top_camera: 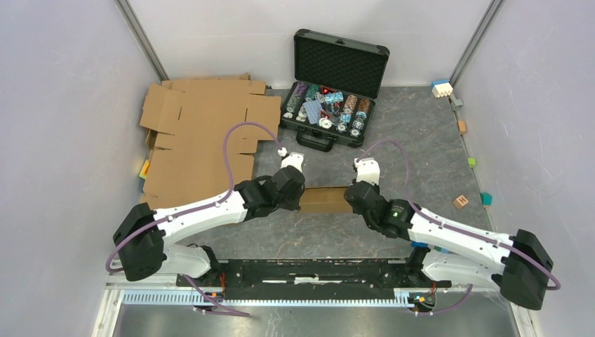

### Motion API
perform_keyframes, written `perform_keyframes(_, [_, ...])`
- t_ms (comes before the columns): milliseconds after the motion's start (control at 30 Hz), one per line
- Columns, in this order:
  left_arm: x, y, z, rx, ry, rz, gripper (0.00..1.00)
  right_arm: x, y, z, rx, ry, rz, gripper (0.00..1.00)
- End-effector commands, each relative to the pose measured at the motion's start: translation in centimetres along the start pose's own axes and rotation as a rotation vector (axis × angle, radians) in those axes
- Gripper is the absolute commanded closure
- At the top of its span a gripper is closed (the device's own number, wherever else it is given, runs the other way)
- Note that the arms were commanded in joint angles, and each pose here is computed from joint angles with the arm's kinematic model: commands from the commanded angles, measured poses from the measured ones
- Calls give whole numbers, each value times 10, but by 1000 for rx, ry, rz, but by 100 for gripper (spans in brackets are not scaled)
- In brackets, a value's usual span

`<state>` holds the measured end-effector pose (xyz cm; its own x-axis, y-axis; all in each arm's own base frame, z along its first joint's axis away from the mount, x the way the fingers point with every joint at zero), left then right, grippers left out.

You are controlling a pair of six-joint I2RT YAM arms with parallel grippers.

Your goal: Fold the paper box

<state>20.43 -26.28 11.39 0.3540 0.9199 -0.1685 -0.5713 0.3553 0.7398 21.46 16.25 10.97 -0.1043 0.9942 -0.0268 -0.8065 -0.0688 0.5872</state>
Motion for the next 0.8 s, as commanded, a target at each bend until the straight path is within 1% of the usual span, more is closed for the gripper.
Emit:
perform_keyframes(0, [9,-6,-17,-39,33,47,98,3,4,-1,-35,41,84,80])
perform_keyframes(100, [8,-6,-16,-49,24,49,98,11,11,2,-53,53,164,75])
perform_keyframes(233, [8,-6,-10,-55,4,61,98,15,21,11,-73,65,223,72])
perform_keyframes(267, [8,-6,-10,-53,-2,64,98,17,24,14,-80,66,238,70])
perform_keyframes(300, [8,-6,-9,-54,-6,67,98,17,28,18,-89,65,253,58])
perform_keyframes(367, [6,-8,-8,-52,-13,69,98,19,34,26,-114,62,282,42])
perform_keyframes(400, [6,-8,-8,-50,-16,69,98,19,37,30,-124,59,290,28])
perform_keyframes(433, [5,-8,-7,-47,-22,71,98,19,40,35,-137,55,295,16])
perform_keyframes(467, [5,-8,-7,-45,-25,74,98,19,43,40,-149,51,295,10])
perform_keyframes(500, [5,-8,-6,-47,-25,75,98,16,44,44,-157,49,284,6])
perform_keyframes(633, [5,-8,-4,-50,-30,77,98,8,46,62,-183,20,244,4])
perform_keyframes(767, [5,-8,-5,-48,-33,79,98,8,41,76,-194,-46,263,7])
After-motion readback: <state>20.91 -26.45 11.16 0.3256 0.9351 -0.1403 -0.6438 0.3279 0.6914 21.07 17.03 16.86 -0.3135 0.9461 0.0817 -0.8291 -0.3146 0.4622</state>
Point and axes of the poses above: each gripper's point midway between its finger pads, its own y axis back along the fingers, its own x axis along the line the jaws close on, z = x × y, the point moved 1 cm from there along y, back along the fingers, and after that the axes turned 1 degree about -y, right-handed, at the moved point
